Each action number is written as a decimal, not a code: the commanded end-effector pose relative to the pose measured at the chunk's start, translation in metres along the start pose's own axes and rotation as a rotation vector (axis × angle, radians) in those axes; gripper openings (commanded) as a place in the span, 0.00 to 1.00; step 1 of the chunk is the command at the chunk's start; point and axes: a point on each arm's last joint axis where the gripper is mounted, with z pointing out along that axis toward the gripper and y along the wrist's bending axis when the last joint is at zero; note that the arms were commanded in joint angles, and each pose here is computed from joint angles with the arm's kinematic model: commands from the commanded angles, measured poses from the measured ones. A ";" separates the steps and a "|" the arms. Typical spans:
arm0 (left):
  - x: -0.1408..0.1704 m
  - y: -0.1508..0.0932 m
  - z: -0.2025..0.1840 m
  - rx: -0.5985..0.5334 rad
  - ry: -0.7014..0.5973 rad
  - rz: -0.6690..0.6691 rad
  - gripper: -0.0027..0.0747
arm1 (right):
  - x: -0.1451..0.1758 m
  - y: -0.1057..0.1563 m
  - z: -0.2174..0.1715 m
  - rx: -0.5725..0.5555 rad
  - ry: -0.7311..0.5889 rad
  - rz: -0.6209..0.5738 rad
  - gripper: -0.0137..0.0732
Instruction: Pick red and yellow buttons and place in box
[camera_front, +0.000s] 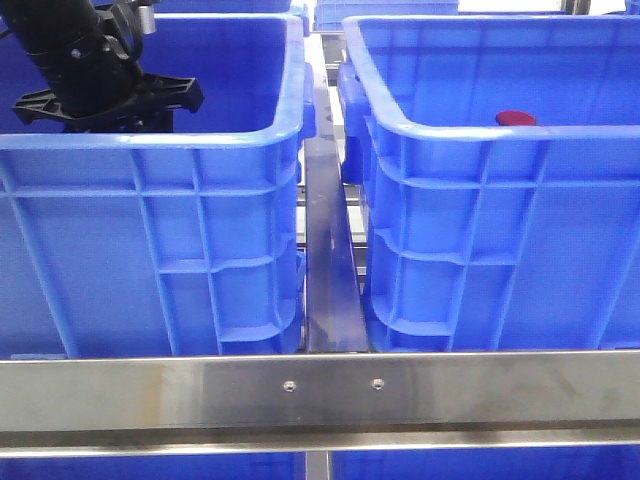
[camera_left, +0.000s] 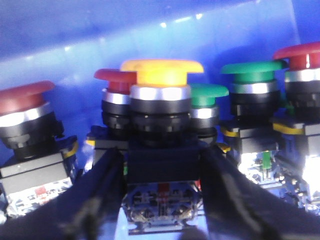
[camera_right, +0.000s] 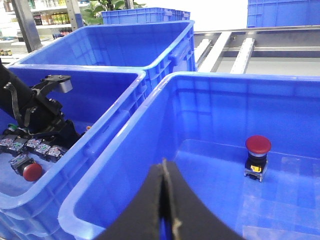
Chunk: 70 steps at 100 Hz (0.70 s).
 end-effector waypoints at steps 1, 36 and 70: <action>-0.016 -0.007 -0.030 0.020 -0.132 -0.012 0.18 | -0.010 0.002 -0.001 -0.010 -0.036 0.007 0.09; -0.018 -0.018 -0.089 0.104 -0.245 0.033 0.14 | -0.010 0.002 -0.001 -0.010 -0.036 0.007 0.09; -0.010 -0.053 -0.152 0.445 -0.360 0.177 0.14 | -0.010 0.002 -0.001 -0.011 -0.035 0.007 0.09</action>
